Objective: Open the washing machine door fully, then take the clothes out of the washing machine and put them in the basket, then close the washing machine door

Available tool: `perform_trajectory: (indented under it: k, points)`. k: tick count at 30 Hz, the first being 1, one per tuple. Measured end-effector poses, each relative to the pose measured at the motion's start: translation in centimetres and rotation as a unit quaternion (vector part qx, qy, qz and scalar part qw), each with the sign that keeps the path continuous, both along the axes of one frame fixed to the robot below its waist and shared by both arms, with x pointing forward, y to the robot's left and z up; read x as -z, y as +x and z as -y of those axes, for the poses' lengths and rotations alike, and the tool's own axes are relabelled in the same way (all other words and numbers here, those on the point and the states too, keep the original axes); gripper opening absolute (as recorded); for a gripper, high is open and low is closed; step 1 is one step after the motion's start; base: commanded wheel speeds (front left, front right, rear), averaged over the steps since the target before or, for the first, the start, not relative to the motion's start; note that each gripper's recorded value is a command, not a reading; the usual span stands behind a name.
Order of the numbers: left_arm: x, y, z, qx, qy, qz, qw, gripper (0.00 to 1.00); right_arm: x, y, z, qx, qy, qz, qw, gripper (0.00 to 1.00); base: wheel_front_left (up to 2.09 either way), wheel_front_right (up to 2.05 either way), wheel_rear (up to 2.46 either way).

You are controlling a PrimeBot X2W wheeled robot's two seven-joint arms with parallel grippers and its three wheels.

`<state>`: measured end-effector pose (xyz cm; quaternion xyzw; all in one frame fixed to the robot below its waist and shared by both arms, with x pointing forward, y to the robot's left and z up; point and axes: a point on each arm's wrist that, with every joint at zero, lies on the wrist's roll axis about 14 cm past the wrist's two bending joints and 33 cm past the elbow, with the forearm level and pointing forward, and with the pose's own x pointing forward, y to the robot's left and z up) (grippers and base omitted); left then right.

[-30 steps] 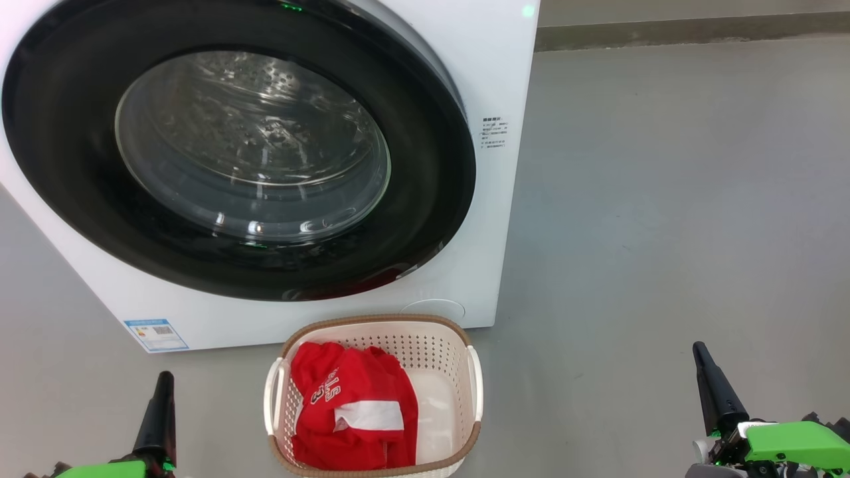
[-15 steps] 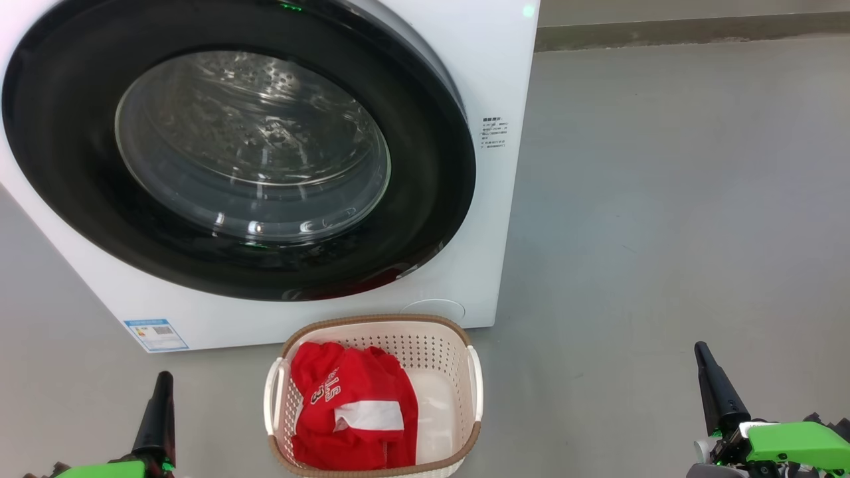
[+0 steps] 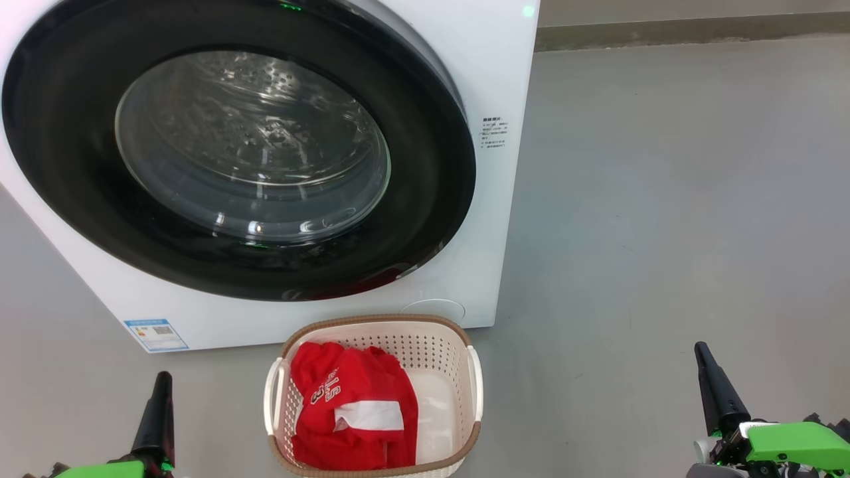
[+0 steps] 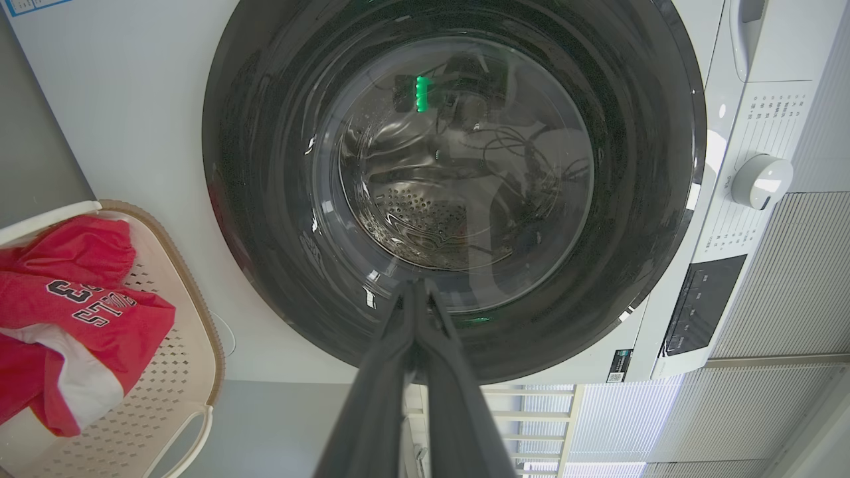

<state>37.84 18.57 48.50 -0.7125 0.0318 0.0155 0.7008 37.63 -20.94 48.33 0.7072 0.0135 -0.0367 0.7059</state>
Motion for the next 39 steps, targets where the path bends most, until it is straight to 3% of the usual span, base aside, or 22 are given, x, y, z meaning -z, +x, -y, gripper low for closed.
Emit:
perform_trajectory:
  k: [39]
  points:
    - [0.00, -0.01, -0.01, 0.002, -0.001, 0.000, 1.000, 0.00, 0.00, -0.01, 0.08, 0.002, 0.001, 0.000, 1.000, 0.00, 0.00, 0.00, 0.00]
